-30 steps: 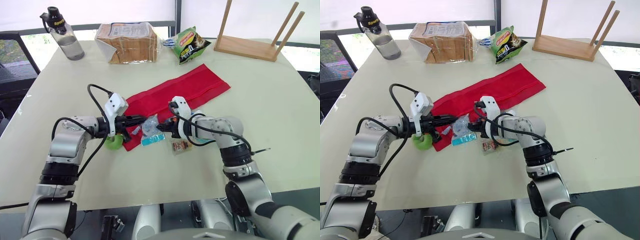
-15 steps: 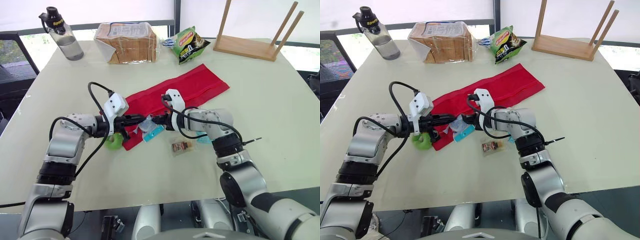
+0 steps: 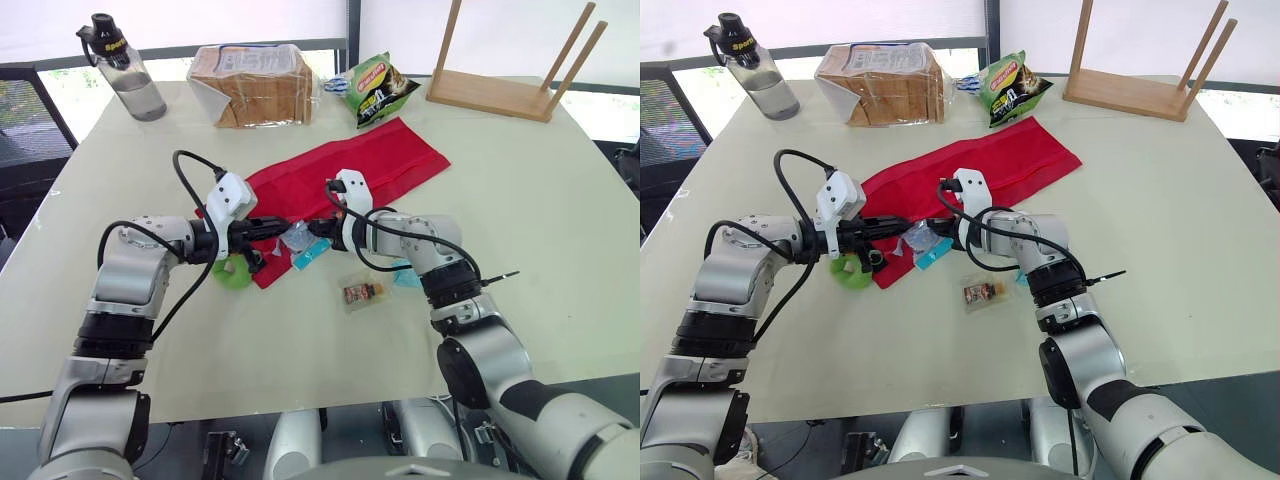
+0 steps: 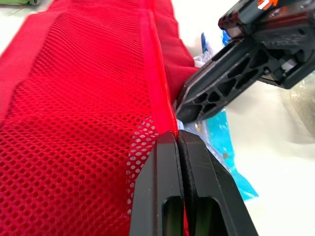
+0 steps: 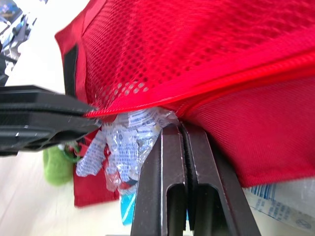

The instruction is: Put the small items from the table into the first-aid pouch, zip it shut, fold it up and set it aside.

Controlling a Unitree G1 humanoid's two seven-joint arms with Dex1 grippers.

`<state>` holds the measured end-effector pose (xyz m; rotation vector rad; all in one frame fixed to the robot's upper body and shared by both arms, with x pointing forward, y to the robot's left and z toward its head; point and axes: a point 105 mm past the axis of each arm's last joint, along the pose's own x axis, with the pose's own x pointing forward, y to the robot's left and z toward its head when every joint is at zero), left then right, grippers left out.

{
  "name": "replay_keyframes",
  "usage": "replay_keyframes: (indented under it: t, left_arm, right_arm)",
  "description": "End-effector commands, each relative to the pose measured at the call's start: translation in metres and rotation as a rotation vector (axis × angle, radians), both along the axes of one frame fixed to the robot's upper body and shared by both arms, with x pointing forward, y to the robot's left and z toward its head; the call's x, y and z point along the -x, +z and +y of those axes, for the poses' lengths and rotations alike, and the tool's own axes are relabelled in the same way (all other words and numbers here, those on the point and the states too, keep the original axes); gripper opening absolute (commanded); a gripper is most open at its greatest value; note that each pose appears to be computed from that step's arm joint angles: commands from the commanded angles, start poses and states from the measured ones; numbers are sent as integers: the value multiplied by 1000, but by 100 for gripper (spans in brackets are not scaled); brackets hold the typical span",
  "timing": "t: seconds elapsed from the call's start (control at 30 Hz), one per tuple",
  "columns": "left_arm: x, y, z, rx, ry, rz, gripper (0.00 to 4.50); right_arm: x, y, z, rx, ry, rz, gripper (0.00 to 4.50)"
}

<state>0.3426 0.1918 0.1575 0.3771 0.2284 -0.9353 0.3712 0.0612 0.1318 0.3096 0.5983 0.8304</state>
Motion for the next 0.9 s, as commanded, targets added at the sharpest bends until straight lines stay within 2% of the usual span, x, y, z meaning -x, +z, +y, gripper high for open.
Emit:
replay_keyframes:
  t: [0.03, 0.2, 0.3, 0.37, 0.4, 0.43, 0.6, 0.9]
  left_arm:
    - [2, 10, 6, -15, -14, -25, 0]
    - [0, -5, 15, -60, 5, 13, 0]
    - [-2, -11, 21, -65, 18, 31, 0]
    - [-2, -12, 23, -66, 21, 37, 0]
    - [-3, -12, 24, -65, 23, 39, 0]
    - [-3, -13, 24, -65, 23, 41, 0]
    - [-6, -12, 25, -66, 13, 38, 0]
    - [-9, -4, 20, -33, -16, 30, 0]
  right_arm:
    - [9, 17, 41, -63, 17, -23, 4]
    - [11, 16, 42, -120, 40, -8, 4]
    - [16, 17, 34, -105, 106, -71, 84]
    - [21, 22, 29, -122, 139, -93, 172]
    - [23, 23, 27, -126, 151, -98, 237]
    - [27, 23, 24, -110, 175, -115, 277]
    - [47, 24, 14, -58, 294, -167, 277]
    - [40, 1, 23, 113, 287, -248, 277]
